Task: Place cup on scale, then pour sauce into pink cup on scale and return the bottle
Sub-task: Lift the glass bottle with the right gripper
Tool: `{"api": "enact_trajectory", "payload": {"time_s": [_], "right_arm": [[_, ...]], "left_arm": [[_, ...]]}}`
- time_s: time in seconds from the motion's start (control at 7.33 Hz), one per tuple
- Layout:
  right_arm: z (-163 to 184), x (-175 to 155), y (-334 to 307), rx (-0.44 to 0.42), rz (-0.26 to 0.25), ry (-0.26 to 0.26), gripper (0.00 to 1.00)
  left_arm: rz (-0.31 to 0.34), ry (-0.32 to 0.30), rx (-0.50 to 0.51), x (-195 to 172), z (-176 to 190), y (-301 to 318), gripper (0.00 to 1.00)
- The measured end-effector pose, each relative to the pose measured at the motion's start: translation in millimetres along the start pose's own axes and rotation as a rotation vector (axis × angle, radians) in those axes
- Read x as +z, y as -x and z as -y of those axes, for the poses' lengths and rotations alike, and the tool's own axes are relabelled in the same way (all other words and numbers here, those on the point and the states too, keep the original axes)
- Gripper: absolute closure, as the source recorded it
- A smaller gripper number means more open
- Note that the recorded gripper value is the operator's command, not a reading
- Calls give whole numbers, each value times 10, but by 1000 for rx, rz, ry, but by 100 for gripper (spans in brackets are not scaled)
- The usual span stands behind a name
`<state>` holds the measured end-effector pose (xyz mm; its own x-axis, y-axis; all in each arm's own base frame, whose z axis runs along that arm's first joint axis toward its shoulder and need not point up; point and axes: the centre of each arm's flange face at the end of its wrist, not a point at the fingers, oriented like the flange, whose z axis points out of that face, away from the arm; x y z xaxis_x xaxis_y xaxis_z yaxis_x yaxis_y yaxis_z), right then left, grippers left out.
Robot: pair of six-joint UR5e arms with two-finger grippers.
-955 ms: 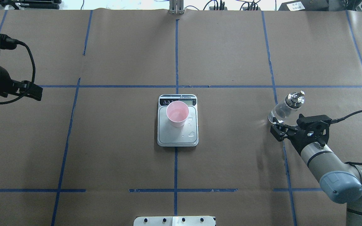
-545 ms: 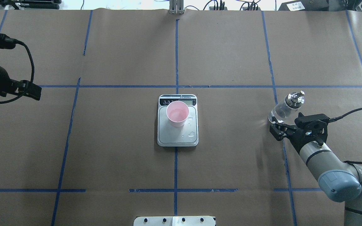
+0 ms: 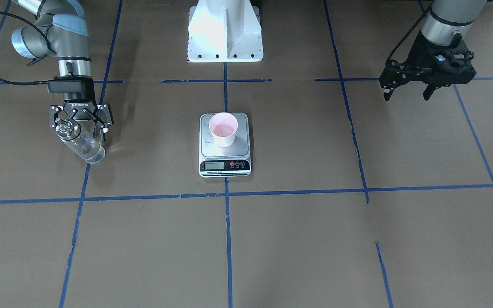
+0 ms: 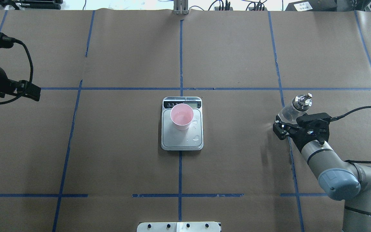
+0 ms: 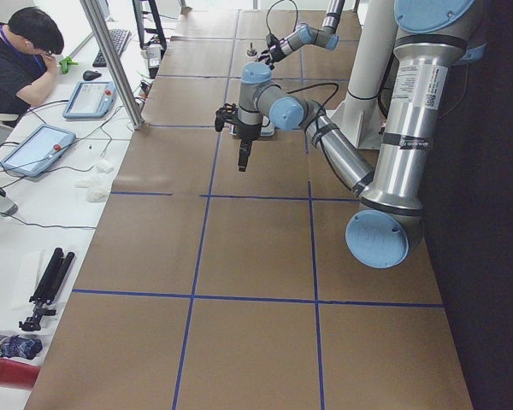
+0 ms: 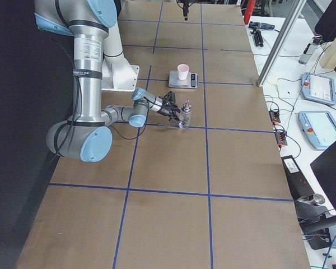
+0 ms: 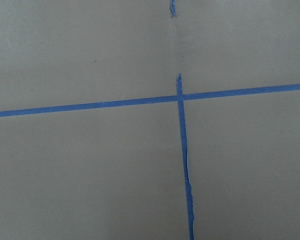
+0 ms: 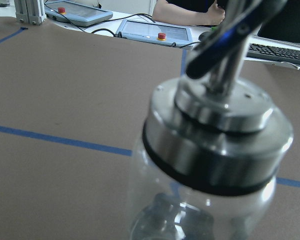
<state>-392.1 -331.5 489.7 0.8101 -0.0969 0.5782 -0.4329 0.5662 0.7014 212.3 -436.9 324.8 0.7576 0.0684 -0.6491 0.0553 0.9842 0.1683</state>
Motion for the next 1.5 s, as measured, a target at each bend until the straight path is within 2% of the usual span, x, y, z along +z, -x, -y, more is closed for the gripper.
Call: {"api": "enact_trajectory", "payload": {"time_s": [0.27, 0.41, 0.55, 0.68, 1.09, 1.36, 1.5], "right_arm": [[38, 25, -24, -4, -6, -5, 4], [54, 32, -25, -10, -8, -7, 15], [71, 41, 1, -11, -6, -9, 72], [97, 53, 49, -9, -1, -12, 100], [361, 66, 135, -11, 20, -28, 100], [764, -84, 192, 1, 88, -11, 100], [923, -178, 222, -27, 110, -19, 100]], "left_arm": [[1, -2, -4, -8, 11, 16, 0], [1, -3, -4, -10, 13, 19, 0], [1, -3, -5, -10, 14, 20, 0], [2, -3, -5, -11, 14, 22, 0], [3, -2, -10, -7, 17, 28, 0], [3, -3, -12, -12, 23, 36, 0], [4, -4, -14, -16, 28, 43, 0]]}}
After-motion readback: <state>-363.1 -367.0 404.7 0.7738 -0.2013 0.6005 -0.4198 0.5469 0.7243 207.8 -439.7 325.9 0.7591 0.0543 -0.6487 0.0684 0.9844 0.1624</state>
